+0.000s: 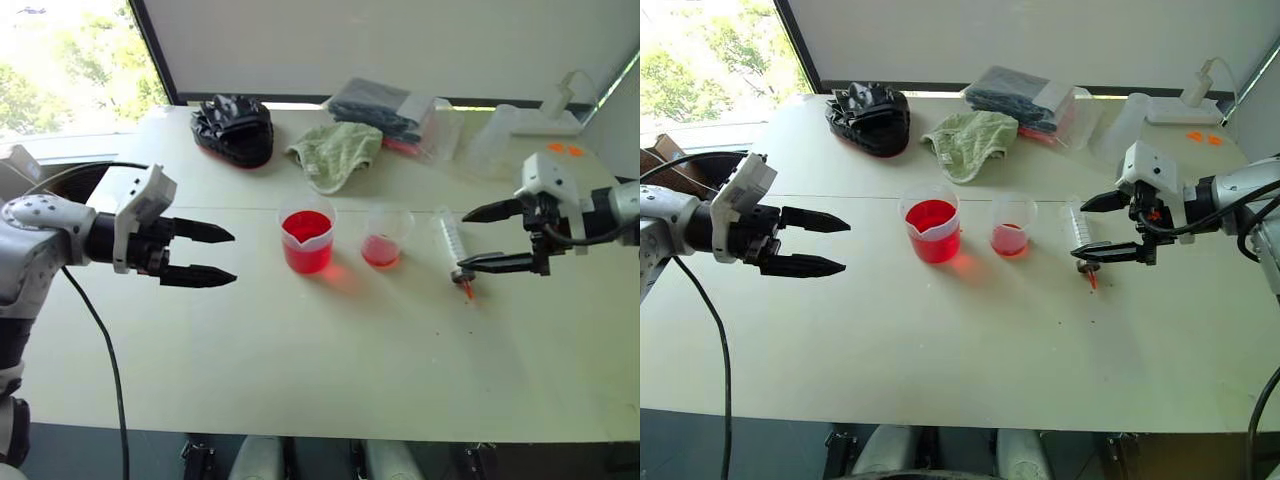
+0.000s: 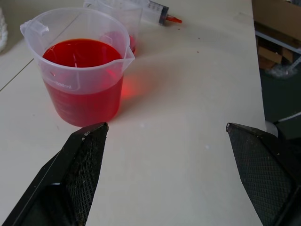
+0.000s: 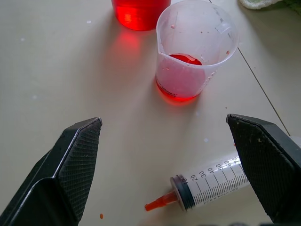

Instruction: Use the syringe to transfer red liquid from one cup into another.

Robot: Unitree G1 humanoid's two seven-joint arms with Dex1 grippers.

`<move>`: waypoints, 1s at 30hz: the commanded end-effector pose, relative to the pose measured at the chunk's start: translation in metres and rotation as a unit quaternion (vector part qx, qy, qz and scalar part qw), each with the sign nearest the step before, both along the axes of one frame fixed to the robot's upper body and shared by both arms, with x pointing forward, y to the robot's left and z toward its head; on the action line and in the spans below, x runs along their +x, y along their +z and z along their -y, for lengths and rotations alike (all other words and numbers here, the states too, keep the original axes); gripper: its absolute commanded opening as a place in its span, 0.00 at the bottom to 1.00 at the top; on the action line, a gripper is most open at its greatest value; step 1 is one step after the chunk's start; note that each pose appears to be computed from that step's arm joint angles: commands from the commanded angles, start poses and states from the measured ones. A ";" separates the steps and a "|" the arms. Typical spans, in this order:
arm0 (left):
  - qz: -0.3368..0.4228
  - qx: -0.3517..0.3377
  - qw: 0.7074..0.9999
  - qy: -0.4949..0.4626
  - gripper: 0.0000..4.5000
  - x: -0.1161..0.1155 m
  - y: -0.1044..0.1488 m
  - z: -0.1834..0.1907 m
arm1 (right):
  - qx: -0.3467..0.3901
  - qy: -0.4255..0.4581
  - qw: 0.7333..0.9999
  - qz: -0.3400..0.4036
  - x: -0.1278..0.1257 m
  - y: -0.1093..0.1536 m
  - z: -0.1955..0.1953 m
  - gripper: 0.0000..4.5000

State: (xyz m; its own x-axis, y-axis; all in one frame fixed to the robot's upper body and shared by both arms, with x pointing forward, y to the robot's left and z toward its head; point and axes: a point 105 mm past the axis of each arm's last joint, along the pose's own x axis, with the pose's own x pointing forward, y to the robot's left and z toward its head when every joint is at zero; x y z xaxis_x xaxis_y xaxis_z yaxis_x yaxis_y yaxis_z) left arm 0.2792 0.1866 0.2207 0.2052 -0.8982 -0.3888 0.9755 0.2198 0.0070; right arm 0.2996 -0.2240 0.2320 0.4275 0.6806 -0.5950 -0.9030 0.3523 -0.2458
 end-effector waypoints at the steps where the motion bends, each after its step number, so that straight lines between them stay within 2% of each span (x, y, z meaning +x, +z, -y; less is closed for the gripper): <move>1: 0.017 0.004 1.000 0.002 0.94 -0.002 0.009 -0.004 | -0.003 0.004 1.000 0.022 -0.002 0.011 0.002 0.99; 23: 0.037 -0.020 0.999 -0.023 0.94 0.008 0.018 0.014 | -0.028 -0.066 0.997 0.015 -0.004 0.006 0.033 0.99; 30: 0.048 -0.024 0.998 -0.045 0.94 0.016 0.021 0.024 | 0.001 -0.114 0.993 0.000 0.005 0.005 0.038 0.99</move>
